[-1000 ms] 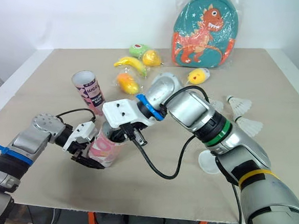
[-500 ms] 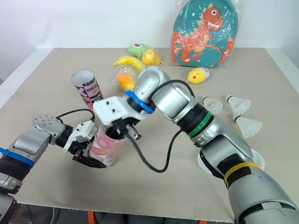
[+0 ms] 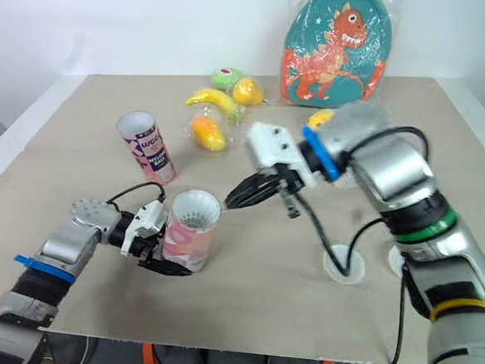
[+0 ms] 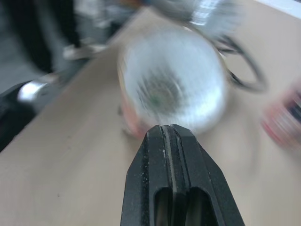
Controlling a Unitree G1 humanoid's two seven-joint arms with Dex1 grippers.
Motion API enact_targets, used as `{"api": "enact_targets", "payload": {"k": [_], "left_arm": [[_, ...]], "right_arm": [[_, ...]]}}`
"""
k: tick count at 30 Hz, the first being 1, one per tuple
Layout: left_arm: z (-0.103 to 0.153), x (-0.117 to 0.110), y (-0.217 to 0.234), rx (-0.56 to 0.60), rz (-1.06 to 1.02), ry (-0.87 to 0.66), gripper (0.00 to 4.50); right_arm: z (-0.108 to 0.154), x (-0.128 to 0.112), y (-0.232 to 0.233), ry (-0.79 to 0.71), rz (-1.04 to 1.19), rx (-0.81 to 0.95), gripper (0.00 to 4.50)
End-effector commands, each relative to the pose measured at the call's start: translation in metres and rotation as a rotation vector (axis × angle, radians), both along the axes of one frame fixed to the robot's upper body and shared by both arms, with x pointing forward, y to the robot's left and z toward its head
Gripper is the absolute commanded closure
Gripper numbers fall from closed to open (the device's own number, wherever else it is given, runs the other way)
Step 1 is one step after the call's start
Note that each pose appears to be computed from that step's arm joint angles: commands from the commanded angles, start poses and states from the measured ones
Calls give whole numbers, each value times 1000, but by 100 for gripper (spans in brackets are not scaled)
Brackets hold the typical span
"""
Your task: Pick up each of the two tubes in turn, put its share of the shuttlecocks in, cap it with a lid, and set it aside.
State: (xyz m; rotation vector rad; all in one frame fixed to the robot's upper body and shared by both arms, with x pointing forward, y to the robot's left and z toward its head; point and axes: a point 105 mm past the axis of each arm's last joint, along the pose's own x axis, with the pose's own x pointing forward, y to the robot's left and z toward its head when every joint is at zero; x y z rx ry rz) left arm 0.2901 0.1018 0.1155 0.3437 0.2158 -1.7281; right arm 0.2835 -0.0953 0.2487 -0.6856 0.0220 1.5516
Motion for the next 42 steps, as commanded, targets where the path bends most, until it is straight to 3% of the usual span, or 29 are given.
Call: {"api": "enact_targets", "payload": {"k": [1,4,11,14,19,25,32,37,40,42], "left_arm": [[21,-5,-10,-134,0,-62,146],[10,-12,-20,-163,0,-77,146],[-26,-19,-37,-164,-25,-94,146],[-41,-17,-46,-148,-41,-141,146],[-40,-4,-57,-194,-24,-214,146],[-39,-1,-59,-208,-22,-210,146],[-34,-4,-62,-224,-18,-76,146],[-35,-7,-62,-198,-31,-32,146],[-36,-8,-62,-189,-29,-8,146],[-34,-8,-62,-182,-36,16,146]], "right_arm": [[14,-11,-40,-29,-190,107,446],[-20,-16,-80,57,-403,60,446],[-73,-32,-112,215,-535,-80,446],[-86,-33,-118,279,-534,-109,370],[-96,-15,-131,274,-586,-160,130],[-110,-5,-145,287,-628,-209,130],[-127,2,-162,301,-656,-289,130],[-135,-5,-166,331,-626,-342,130],[-138,-7,-167,335,-620,-360,213],[-136,-9,-162,342,-601,-347,305]]}}
